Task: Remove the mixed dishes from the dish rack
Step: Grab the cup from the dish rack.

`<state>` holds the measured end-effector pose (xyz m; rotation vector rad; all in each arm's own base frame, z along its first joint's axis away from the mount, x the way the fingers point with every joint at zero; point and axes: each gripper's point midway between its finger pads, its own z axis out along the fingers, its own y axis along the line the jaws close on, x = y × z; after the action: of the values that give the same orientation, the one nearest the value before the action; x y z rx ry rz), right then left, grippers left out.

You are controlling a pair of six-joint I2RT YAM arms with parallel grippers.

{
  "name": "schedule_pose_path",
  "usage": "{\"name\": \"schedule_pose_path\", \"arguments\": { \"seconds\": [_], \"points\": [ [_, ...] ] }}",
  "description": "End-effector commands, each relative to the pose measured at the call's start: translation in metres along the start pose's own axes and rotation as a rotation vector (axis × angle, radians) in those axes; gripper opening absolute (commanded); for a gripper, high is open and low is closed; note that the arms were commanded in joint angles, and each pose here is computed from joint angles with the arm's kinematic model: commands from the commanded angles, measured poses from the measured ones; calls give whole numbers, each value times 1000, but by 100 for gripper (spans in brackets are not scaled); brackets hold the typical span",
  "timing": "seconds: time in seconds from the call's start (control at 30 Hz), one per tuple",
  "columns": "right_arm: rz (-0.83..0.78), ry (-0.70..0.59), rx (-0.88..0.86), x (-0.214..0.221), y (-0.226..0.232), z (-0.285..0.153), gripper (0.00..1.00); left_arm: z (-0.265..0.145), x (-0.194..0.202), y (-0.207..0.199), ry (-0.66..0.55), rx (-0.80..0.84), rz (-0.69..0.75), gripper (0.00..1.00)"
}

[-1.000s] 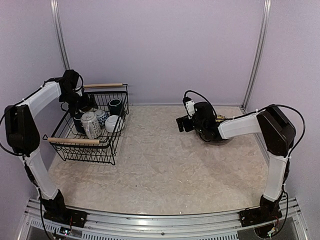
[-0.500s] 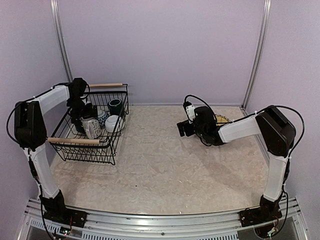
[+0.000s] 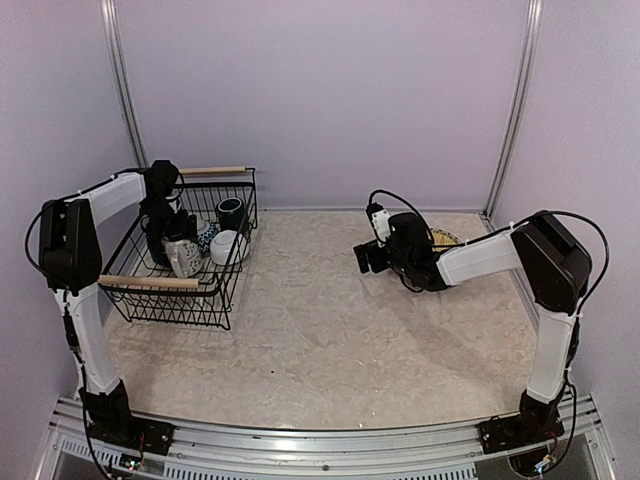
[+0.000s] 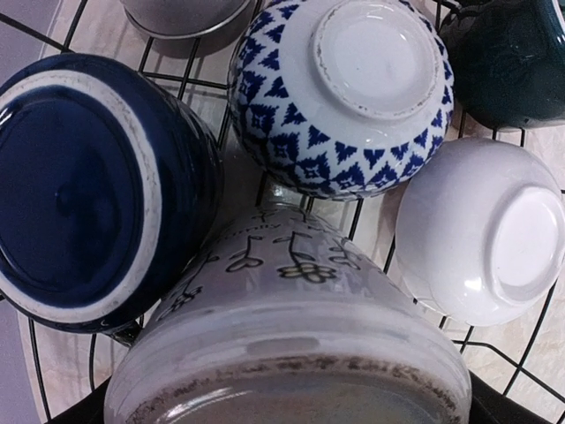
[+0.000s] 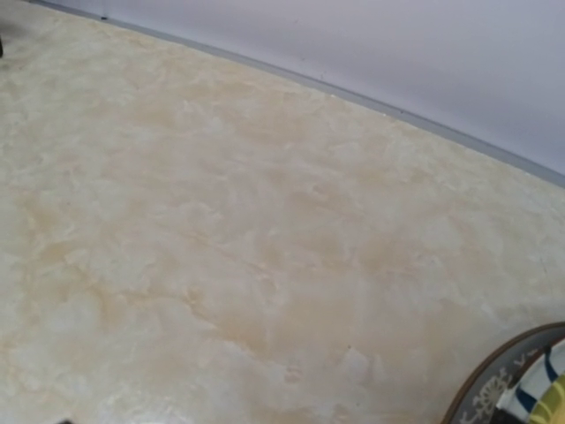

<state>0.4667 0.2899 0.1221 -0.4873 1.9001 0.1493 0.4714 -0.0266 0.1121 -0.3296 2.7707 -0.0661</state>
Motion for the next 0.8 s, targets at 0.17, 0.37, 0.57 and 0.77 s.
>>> {"name": "schedule_pose_path", "arguments": {
  "seconds": [0.17, 0.37, 0.57, 0.77],
  "points": [
    [-1, -21, -6, -7, 3, -5, 100, -18, -7, -6, -35, 21, 42, 66],
    [-18, -12, 0, -5, 7, -3, 100, -54, -11, -12, -111, 49, 51, 49],
    [-27, 17, 5, -6, 12, -1, 100, -96, -9, -24, -184, 148, 52, 34],
    [52, 45, -39, -25, 17, -10, 100, -143, -7, -32, -292, 250, 51, 26]
  ]
}}
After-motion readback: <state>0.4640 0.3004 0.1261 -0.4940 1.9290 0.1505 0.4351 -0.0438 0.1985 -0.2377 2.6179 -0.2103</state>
